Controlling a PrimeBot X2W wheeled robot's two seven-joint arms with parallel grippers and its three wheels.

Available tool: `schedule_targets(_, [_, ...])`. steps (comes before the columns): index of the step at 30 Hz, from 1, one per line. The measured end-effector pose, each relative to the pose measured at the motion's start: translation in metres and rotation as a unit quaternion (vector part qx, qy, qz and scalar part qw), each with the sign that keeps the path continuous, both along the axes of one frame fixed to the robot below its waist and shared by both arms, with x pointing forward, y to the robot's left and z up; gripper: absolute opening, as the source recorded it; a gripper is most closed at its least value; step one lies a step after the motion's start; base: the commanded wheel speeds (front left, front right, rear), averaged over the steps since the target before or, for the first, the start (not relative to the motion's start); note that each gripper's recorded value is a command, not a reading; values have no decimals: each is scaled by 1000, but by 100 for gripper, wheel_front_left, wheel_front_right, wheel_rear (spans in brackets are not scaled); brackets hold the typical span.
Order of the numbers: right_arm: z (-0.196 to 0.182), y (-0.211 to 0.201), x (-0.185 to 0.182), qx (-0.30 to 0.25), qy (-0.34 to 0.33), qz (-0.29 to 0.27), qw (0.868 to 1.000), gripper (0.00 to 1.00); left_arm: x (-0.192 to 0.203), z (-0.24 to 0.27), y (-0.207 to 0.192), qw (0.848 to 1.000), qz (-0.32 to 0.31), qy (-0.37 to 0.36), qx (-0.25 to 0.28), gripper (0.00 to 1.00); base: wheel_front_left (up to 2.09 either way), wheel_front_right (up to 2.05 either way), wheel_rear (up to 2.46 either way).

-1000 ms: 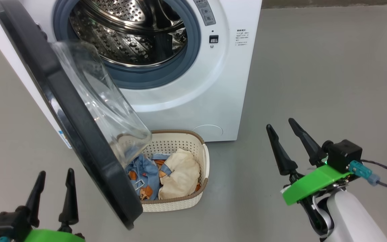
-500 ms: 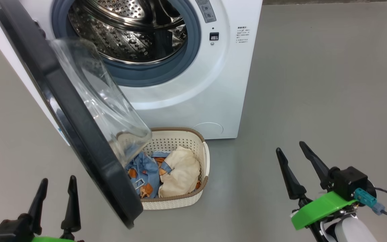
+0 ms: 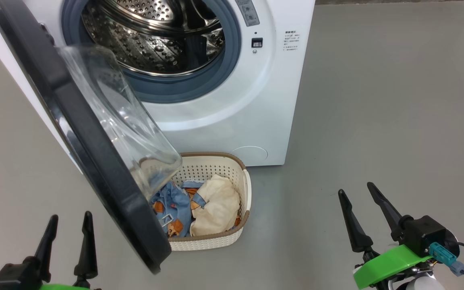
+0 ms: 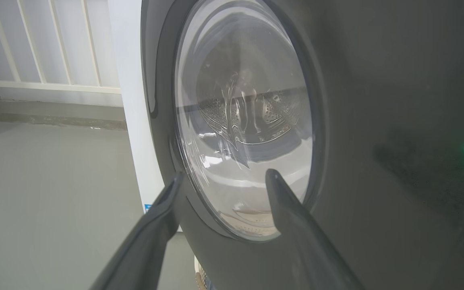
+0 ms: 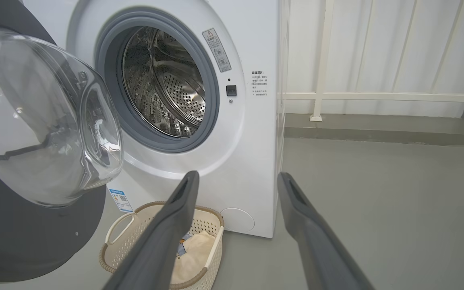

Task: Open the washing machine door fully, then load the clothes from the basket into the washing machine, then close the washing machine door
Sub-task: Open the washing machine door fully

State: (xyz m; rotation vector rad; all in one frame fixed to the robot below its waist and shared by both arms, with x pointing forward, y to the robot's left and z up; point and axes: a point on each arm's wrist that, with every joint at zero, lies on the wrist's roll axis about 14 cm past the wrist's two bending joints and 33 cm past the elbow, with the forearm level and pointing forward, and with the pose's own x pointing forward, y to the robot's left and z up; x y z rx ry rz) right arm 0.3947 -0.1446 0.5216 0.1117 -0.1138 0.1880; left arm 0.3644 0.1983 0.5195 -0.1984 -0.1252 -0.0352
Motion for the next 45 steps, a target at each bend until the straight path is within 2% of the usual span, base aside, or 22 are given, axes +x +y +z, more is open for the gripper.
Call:
schedule_targets(15, [2, -11, -2, -6, -5, -24, 1000, 100, 0, -4, 2, 1000, 9, 5, 0, 100, 0, 0, 0])
schedule_targets(44, [-8, -9, -4, -11, 12, -24, 1000, 100, -3, -3, -1, 1000, 6, 4, -4, 100, 0, 0, 0])
schedule_targets(45, [-8, -9, -4, -11, 11, -24, 1000, 100, -3, -2, -1, 1000, 6, 3, -4, 70, 0, 0, 0])
